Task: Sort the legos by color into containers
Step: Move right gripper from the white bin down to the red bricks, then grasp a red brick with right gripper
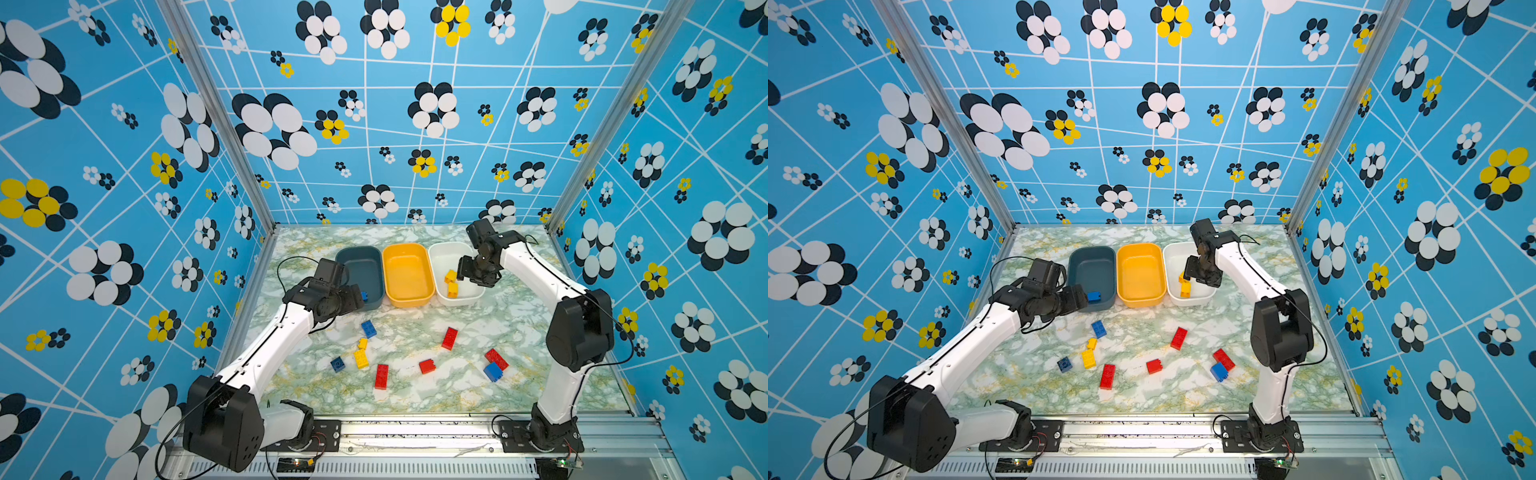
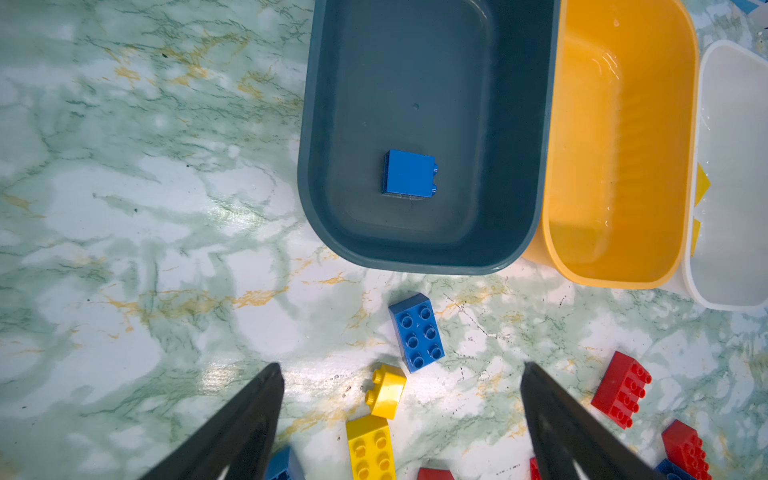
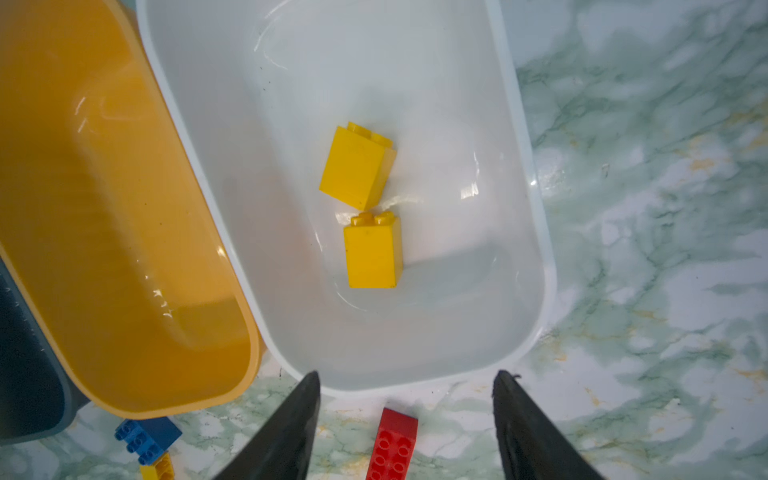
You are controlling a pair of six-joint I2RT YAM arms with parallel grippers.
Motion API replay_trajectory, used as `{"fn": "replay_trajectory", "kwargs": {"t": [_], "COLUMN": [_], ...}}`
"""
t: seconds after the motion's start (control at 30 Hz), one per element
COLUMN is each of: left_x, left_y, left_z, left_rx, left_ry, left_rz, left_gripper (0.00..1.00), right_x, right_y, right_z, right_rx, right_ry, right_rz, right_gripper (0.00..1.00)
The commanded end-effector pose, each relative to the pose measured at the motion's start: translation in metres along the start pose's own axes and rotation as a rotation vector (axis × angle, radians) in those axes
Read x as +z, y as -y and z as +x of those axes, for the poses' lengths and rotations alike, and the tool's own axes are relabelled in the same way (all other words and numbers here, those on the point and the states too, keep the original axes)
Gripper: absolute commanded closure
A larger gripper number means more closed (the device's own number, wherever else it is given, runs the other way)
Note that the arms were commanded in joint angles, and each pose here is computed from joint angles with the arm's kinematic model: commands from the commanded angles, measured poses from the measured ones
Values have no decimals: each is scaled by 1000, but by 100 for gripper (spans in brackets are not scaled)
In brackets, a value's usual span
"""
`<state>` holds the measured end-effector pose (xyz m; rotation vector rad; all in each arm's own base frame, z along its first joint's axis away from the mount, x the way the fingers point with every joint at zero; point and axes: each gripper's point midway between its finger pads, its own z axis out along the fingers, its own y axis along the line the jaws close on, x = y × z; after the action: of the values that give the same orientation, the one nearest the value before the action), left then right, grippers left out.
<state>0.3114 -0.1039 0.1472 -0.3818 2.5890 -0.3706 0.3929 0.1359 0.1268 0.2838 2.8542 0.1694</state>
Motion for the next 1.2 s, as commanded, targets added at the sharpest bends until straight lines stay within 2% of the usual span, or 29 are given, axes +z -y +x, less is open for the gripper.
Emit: {"fn": "replay_trajectory", "kwargs": {"t": [0.0,0.33,0.7,1.17], "left_x": [4,4,5,4], "left_y": [-2,2,5,3], "left_z": [5,3,2,5], "left_rx": [20,24,33,33], "left_ry": [-16,-17,-19,-20], "left_rz": [-4,8,20,20], "left_gripper": [9,9,9,9], "right_x": [-3,-8,20,36], "right_y": [10,46,86,110], "right_z": [23,85,150,191], "right_rx": [20,51,13,-32], "right_ry": [-23,-75,-184,-254], "right_rz": [8,38,117,208], "right_gripper": [31,29,31,34]}}
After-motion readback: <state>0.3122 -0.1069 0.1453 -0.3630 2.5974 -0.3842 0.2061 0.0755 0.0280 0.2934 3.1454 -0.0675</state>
